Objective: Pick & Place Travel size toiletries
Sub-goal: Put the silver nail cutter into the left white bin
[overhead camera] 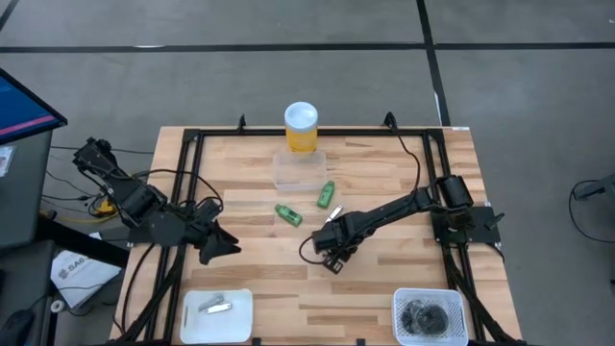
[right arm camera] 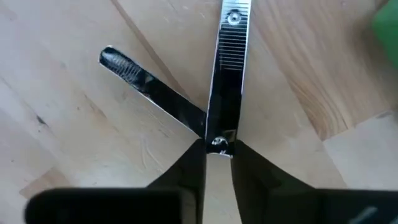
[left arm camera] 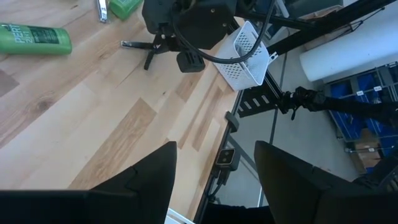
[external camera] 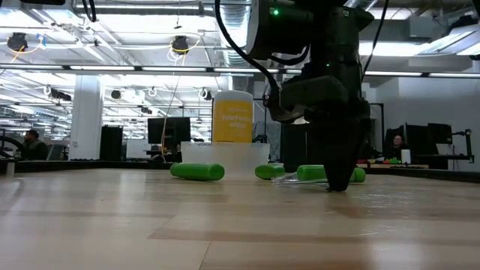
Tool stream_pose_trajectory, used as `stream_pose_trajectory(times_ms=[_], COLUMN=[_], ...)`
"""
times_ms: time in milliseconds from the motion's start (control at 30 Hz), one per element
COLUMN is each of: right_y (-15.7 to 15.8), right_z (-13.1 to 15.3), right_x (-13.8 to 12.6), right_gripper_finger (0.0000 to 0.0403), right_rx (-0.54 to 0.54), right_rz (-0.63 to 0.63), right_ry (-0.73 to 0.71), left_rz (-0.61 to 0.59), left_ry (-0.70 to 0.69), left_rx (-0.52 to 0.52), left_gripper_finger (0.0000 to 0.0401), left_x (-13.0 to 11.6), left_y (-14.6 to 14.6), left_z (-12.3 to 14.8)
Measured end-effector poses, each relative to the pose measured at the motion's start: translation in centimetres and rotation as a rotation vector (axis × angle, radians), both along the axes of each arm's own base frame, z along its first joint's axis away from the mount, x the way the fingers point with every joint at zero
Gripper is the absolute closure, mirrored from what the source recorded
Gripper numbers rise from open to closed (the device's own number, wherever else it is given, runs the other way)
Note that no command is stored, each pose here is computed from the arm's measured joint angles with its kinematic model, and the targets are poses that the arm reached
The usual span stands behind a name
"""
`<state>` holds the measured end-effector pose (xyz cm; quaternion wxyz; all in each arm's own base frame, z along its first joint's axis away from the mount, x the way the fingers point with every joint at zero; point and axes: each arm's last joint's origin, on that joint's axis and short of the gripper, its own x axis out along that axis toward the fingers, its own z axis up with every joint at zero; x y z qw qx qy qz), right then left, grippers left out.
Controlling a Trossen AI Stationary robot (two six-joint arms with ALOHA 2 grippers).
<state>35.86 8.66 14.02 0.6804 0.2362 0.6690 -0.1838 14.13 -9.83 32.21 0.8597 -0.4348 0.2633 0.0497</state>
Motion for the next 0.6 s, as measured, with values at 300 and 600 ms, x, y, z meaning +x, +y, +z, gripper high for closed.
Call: stream_pose_trajectory(times_ms=[300, 600], right_y=[0.1, -0.5], right_z=[0.8, 8.1], right_x=[-0.1, -1.0], right_gripper_finger=[0.0362, 0.0362], right_rx=[0.03, 0.056], right_rz=[0.029, 0.028], right_ry=[-0.02, -0.289], left_rz=[0.018, 0.13], left_ry=[-0.007, -0.076], left_rx=[0.01, 0.109], left_gripper_finger=[0.0188, 0.0179], left_x=[0.0, 0.2], left_y=[0.1, 0.4], left_z=[0.0, 0.2])
